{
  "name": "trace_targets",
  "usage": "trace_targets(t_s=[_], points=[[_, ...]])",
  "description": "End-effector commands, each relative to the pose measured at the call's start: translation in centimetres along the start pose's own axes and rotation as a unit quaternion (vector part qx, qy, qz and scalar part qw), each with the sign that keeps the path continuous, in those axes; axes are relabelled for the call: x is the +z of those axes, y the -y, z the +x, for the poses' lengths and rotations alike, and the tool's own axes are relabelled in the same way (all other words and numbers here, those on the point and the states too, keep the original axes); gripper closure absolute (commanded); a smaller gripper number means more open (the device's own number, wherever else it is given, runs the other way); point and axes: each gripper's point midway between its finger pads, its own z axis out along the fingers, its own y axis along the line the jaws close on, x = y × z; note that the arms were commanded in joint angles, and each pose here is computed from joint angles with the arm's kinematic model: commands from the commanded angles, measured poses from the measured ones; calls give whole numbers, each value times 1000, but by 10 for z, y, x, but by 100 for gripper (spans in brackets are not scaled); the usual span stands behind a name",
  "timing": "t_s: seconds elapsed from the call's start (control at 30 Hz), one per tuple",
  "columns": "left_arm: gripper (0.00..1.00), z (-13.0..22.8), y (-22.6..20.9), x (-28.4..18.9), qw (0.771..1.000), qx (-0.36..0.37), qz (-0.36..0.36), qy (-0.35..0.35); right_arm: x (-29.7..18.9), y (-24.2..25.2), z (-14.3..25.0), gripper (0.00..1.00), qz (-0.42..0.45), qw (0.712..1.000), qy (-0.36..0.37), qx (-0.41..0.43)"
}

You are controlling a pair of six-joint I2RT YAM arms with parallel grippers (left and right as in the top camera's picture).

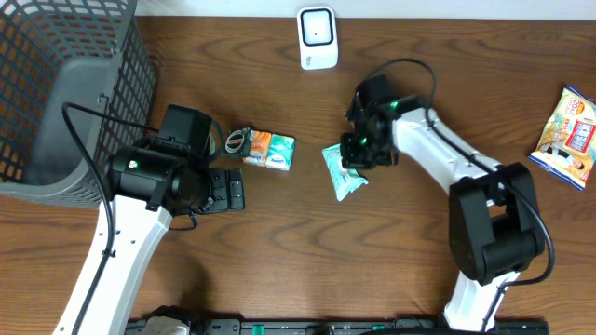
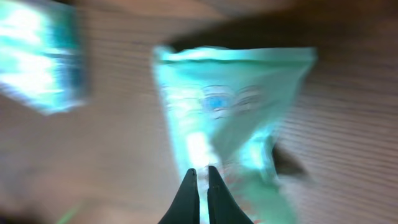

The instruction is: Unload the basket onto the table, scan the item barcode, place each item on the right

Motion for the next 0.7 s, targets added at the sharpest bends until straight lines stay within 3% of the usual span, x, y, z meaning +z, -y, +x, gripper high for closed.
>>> trace_targets(t_s=[0.0, 0.1, 0.17, 0.37, 0.5, 0.67], points=[[3, 2, 0, 2, 1000, -6, 2, -6, -56, -52, -19, 99, -171, 984, 19, -35], [2, 1, 0, 2, 1000, -6, 2, -6, -80, -59, -22, 99, -228, 973, 27, -32], [2, 1, 0, 2, 1000, -7, 2, -6, -81, -49, -22, 99, -215, 975, 32, -43], [2, 1, 0, 2, 1000, -7, 2, -6, -54, 0, -10, 53, -43, 998, 18, -34], [2, 2, 0, 2, 1000, -6, 2, -6, -39, 21, 1, 39, 48, 998, 10, -24], [2, 1, 0, 2, 1000, -7, 2, -6, -16, 16, 9, 31, 55, 998, 11, -30]])
